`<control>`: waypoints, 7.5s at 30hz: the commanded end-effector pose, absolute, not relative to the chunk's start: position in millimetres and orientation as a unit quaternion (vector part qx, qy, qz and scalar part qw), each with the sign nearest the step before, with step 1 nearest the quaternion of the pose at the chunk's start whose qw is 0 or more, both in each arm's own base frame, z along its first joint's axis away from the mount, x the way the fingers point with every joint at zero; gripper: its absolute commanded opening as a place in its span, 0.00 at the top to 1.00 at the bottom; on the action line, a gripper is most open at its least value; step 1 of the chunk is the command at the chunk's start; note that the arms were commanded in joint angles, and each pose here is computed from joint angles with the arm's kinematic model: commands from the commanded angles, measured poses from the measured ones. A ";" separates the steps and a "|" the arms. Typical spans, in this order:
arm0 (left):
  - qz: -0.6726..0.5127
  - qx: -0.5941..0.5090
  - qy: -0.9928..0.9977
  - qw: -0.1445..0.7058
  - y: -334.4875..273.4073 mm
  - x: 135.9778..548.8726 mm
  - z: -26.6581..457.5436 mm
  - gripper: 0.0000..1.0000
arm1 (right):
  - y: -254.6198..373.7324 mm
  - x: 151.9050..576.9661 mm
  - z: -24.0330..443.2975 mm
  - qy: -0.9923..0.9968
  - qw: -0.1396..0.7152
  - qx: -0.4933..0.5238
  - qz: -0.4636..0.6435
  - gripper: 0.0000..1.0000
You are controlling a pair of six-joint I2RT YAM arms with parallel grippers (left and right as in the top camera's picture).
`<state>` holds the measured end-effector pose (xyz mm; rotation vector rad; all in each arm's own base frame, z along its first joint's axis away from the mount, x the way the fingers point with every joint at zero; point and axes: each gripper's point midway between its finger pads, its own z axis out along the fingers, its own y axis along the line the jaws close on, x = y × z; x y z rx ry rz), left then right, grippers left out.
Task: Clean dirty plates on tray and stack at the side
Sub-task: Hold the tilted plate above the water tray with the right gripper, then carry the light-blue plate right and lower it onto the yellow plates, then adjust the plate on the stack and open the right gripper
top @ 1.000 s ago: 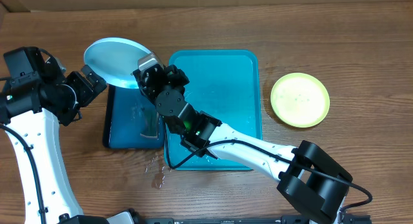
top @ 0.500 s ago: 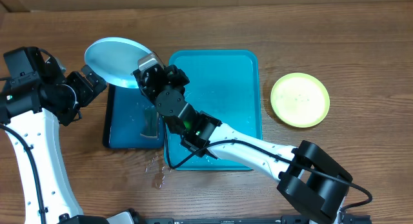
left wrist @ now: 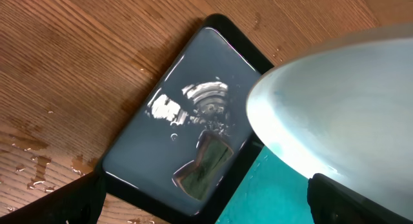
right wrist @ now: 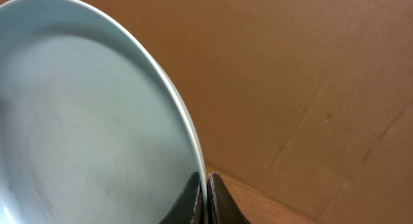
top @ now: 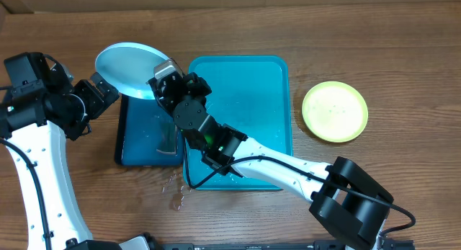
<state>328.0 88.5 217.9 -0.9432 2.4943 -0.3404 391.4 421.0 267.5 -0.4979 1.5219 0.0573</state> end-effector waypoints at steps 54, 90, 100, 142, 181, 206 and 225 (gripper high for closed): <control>-0.124 -0.348 0.901 0.226 89.2 327.9 219.2 0.00 | 404.9 394.5 267.6 0.731 0.662 -0.146 0.083 0.96; -0.124 -0.348 0.901 0.226 89.3 327.9 219.2 0.00 | 246.6 436.6 234.7 0.869 0.458 0.076 0.172 0.96; -0.124 -0.348 0.901 0.226 89.2 327.9 219.2 0.00 | 82.5 429.1 171.4 0.929 0.293 0.206 0.096 0.96; -0.124 -0.348 0.901 0.226 89.2 327.9 219.2 0.00 | -36.5 329.1 28.1 0.933 0.121 0.334 0.054 0.56; -0.124 -0.348 0.901 0.226 89.2 327.9 219.2 0.00 | 46.9 298.8 6.2 0.956 0.055 0.254 0.137 0.42; -0.124 -0.348 0.901 0.226 89.2 327.9 219.2 0.00 | 25.0 383.7 126.0 0.976 0.184 0.058 0.096 0.00; -0.124 -0.348 0.901 0.226 89.2 327.9 219.2 0.00 | 25.0 383.7 125.9 0.977 0.184 0.058 0.096 0.00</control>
